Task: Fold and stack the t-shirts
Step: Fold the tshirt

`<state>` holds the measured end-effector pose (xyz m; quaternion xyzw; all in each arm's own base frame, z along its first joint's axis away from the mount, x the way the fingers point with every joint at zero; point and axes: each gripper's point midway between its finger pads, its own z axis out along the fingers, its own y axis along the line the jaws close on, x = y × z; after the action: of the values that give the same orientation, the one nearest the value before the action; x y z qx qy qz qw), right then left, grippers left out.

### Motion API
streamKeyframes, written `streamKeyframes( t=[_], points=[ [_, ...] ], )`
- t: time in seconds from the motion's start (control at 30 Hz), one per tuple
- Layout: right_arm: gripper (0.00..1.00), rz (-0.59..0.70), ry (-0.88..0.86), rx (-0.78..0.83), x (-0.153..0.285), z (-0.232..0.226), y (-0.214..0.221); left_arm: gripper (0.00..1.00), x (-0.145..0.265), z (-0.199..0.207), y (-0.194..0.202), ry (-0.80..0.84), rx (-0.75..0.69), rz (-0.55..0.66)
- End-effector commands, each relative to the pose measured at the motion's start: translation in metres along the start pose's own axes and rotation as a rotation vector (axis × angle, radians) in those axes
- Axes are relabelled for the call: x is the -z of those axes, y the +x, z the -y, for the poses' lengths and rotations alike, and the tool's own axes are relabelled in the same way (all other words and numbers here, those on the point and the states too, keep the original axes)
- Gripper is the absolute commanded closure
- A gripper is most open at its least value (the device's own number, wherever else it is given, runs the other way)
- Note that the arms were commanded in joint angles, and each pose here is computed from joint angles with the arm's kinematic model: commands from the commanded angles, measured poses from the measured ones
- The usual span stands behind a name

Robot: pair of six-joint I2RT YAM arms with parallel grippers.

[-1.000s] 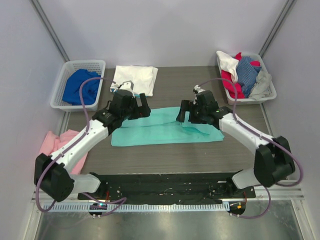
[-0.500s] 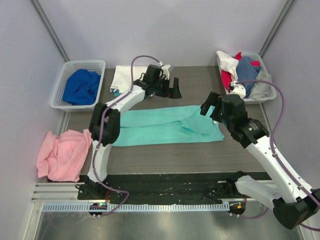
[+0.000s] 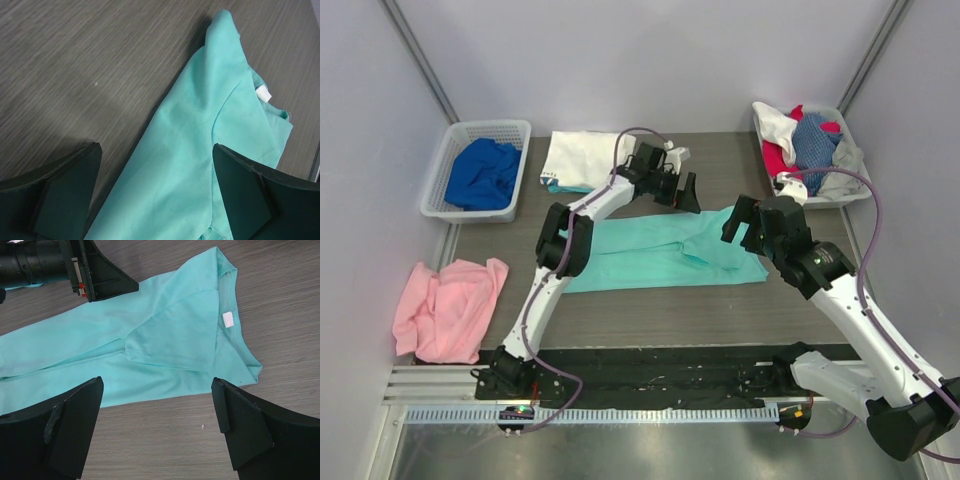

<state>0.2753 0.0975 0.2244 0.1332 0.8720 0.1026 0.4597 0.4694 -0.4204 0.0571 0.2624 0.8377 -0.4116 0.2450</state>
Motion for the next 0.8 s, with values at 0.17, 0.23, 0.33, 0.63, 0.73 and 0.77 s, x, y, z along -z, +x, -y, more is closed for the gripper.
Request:
streamKeyframes(
  t=[0.17, 0.23, 0.33, 0.63, 0.73, 0.77],
  points=[
    [0.00, 0.039, -0.009, -0.005, 0.010, 0.000, -0.011, 0.00, -0.047, 0.043, 0.035, 0.119, -0.064, -0.084],
    [0.00, 0.038, -0.006, -0.004, 0.011, 0.001, -0.010, 0.00, -0.054, 0.044, 0.046, 0.119, -0.060, -0.107],
    [0.00, 0.037, 0.000, -0.006, 0.010, 0.002, -0.010, 0.00, -0.063, 0.048, 0.060, 0.110, -0.068, -0.136],
    [0.00, 0.036, 0.010, -0.010, 0.008, 0.003, -0.009, 0.88, -0.068, 0.043, 0.066, 0.075, -0.055, -0.163],
    [0.00, 0.036, 0.018, -0.008, 0.007, 0.005, -0.009, 1.00, -0.067, 0.043, 0.067, 0.074, -0.054, -0.167],
    [0.00, 0.033, 0.021, -0.005, 0.006, 0.005, -0.008, 1.00, -0.067, 0.044, 0.067, 0.074, -0.053, -0.168]
  ],
)
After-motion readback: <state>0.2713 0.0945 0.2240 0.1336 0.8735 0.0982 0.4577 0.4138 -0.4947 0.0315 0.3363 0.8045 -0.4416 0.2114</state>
